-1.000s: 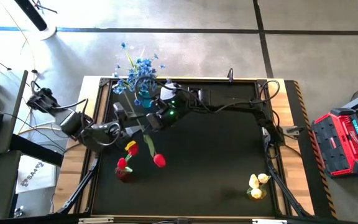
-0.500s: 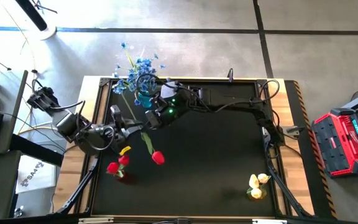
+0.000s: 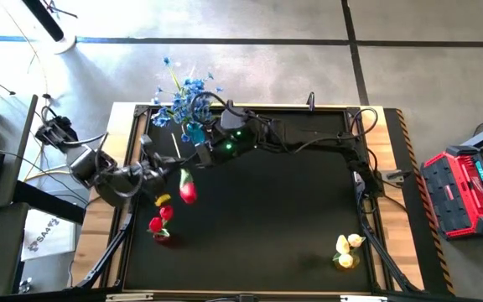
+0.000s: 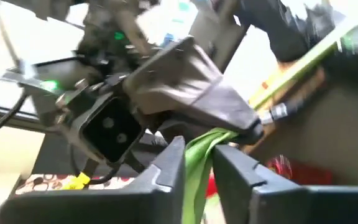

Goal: Sort flowers into vase by color
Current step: Put the red tulip into the red vase

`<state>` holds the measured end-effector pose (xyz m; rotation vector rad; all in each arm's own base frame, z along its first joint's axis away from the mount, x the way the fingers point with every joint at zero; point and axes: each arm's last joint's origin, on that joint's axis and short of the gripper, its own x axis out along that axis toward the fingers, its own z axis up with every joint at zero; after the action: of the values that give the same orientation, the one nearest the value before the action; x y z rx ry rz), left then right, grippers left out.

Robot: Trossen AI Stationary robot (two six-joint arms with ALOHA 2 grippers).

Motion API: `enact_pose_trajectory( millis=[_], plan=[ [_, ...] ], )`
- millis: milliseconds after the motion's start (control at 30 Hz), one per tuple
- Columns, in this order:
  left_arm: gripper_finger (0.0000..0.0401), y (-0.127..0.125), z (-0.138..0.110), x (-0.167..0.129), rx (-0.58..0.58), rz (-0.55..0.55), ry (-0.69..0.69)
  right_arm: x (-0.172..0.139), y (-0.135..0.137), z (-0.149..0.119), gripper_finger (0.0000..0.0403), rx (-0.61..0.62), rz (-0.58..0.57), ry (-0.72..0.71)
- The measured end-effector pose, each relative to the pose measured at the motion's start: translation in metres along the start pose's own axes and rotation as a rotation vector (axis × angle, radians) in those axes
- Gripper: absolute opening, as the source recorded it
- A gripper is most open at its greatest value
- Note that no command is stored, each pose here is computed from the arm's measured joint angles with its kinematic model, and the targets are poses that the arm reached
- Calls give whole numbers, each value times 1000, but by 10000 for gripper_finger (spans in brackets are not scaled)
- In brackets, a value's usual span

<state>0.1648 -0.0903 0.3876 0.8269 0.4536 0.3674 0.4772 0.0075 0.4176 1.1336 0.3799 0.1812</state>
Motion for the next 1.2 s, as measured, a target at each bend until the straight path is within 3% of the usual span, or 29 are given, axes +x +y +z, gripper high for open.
enact_pose_trajectory(
  millis=[233, 300, 467, 600, 700, 1000, 1200],
  plan=[
    [1, 32, -18, -18, -421, 52, -40, -37, 53, 0, 141, -268, 119, -222],
    [1, 41, -25, -24, -523, 57, -59, -51, 67, -2, 156, -345, 104, -296],
    [0, 56, -41, -39, -787, 0, -105, -82, 85, -11, 172, -443, -66, -443],
    [0, 53, -60, -49, -949, -103, -82, -90, 83, -31, 173, -449, -260, -411],
    [0, 36, -71, -51, -991, -185, -64, -80, 75, -46, 170, -424, -342, -344],
    [0, -12, -78, -60, -1070, -436, -76, -72, 78, -71, 170, -403, -376, -318],
    [0, -37, -70, -76, -989, -622, -211, -71, 78, -73, 170, -378, -372, -313]
  ],
)
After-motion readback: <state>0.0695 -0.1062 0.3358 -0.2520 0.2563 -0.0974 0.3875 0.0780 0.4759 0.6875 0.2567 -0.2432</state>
